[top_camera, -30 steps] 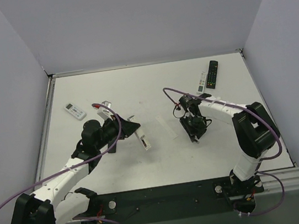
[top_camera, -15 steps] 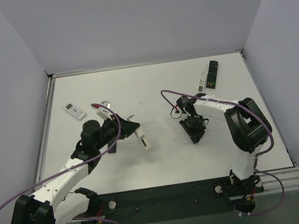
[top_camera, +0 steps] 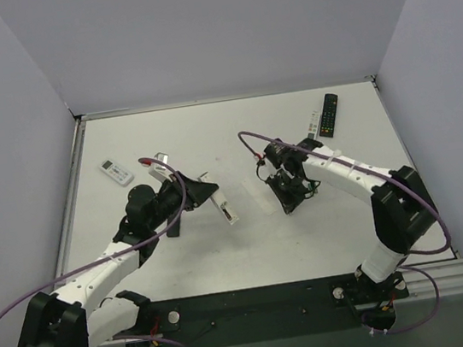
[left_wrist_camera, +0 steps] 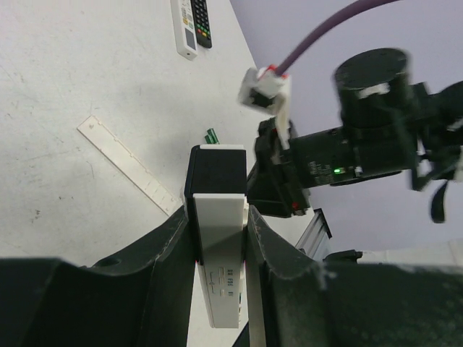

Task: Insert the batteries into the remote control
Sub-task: Pick up the battery from the center of the board, then load the battery into the remote control.

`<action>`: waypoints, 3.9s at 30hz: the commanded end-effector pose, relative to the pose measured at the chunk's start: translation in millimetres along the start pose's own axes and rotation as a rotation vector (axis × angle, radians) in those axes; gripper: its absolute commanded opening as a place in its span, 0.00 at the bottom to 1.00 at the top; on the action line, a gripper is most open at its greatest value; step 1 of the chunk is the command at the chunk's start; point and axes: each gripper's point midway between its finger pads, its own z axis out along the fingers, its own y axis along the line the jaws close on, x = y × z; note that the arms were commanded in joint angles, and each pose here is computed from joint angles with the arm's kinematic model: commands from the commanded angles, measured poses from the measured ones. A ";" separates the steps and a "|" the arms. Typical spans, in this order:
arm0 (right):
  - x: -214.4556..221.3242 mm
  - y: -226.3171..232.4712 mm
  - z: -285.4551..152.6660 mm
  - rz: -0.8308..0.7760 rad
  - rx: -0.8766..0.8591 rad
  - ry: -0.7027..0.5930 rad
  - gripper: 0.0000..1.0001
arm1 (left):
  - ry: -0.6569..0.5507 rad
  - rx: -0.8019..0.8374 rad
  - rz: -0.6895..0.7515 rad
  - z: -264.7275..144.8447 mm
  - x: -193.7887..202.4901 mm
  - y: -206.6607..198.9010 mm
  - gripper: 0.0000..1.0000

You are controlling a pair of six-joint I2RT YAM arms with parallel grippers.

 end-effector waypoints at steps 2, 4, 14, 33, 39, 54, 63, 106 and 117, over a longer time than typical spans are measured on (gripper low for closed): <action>-42.0 45.7 -84.8 -0.043 -0.125 -0.231 0.02 | -0.083 0.114 -0.059 5.4 -17.4 -21.1 0.00; -47.9 60.0 -103.5 -0.057 -0.171 -0.270 0.02 | -0.081 0.122 -0.085 8.6 -14.5 -18.9 0.00; -57.5 123.5 -147.5 -0.101 -0.341 -0.278 0.03 | -0.088 0.241 -0.166 20.5 -12.4 -39.8 0.00; -49.8 130.8 -135.3 -0.074 -0.330 -0.152 0.05 | -0.093 0.313 -0.234 29.1 -14.9 -52.2 0.00; -51.1 127.5 -133.7 -0.069 -0.303 -0.137 0.06 | -0.087 0.333 -0.247 29.8 -13.7 -55.6 0.00; -54.3 120.3 -130.9 -0.054 -0.222 -0.123 0.18 | -0.087 0.356 -0.252 25.4 -13.9 -60.7 0.00; -57.8 117.2 -136.0 -0.049 -0.179 -0.160 0.19 | -0.080 0.356 -0.273 23.0 -11.1 -59.7 0.00; -51.4 132.2 -191.4 -0.652 -0.362 -0.695 0.32 | -0.036 0.309 -0.393 18.7 -22.2 -60.3 0.00; -51.8 141.7 -178.8 -0.673 -0.394 -0.681 0.21 | -0.031 0.298 -0.384 15.3 -21.7 -62.5 0.00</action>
